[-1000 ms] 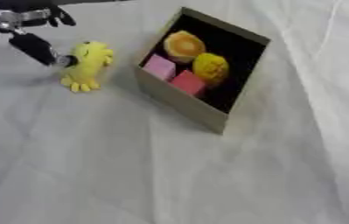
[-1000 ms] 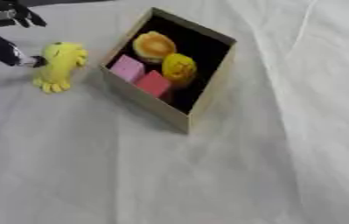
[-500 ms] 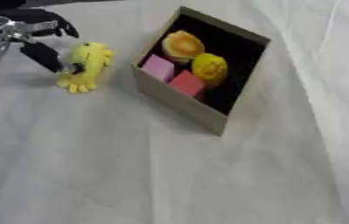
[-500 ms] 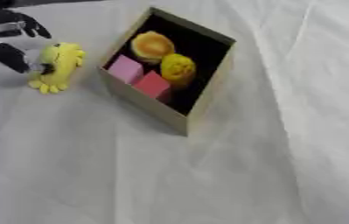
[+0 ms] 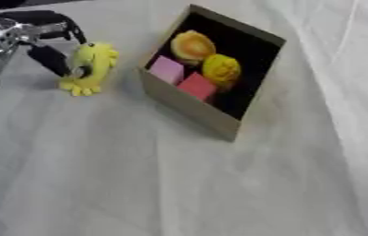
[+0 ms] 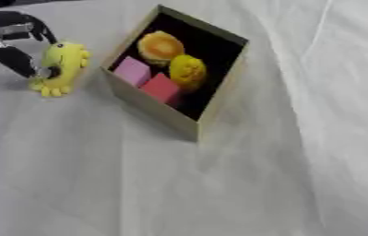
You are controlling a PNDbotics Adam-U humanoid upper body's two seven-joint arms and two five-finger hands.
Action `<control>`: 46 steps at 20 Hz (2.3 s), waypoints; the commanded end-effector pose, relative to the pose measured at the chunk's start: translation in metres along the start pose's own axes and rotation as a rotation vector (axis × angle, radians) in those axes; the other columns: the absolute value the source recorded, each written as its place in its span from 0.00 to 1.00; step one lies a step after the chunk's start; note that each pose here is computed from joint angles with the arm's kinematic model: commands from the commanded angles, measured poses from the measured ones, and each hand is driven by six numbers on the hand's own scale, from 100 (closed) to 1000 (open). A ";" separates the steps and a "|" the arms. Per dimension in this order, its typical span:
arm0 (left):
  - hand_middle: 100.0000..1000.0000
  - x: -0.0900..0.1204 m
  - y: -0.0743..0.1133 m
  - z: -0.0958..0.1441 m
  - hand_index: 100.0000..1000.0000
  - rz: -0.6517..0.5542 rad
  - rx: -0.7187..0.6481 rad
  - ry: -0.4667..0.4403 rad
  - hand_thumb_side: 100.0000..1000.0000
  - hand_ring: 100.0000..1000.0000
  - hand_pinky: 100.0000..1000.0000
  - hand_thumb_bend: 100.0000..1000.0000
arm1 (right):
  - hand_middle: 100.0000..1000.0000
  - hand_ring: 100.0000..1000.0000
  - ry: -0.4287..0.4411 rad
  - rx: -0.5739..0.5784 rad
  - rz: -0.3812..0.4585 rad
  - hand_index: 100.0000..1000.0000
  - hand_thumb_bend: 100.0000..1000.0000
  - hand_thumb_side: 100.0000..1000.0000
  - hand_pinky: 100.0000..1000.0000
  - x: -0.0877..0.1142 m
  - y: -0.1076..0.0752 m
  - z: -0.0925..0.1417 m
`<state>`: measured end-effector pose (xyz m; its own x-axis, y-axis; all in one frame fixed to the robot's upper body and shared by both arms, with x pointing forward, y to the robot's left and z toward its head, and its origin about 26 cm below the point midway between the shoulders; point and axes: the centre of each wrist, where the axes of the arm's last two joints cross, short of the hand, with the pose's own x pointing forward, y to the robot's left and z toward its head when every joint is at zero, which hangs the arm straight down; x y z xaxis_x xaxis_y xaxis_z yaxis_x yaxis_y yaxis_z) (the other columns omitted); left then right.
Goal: Pick up objects on the table and place them in the box.
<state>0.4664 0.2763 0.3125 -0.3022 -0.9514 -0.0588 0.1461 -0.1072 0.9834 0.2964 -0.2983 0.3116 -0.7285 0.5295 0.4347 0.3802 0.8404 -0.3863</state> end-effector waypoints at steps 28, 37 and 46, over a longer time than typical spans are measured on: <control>0.65 0.112 0.098 0.065 0.58 -0.017 0.360 -0.398 0.09 0.73 0.79 0.00 | 0.82 0.80 0.008 0.024 -0.020 0.79 0.00 0.65 0.78 0.003 0.000 0.001; 0.68 0.146 0.086 0.034 0.61 -0.051 0.291 -0.432 0.11 0.74 0.79 0.00 | 0.82 0.80 -0.011 0.041 -0.041 0.79 0.00 0.65 0.78 0.008 0.004 -0.004; 0.86 0.138 0.072 0.015 0.90 -0.059 0.266 -0.376 0.35 0.85 0.86 0.28 | 0.82 0.80 -0.010 0.038 -0.047 0.79 0.00 0.65 0.78 0.008 0.004 -0.004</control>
<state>0.4236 0.1373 0.3668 -0.6415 -0.7633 -0.0757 -0.0779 -0.0334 0.9964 0.2989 -0.2897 0.3086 -0.7376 0.4824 0.4724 0.3139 0.8644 -0.3927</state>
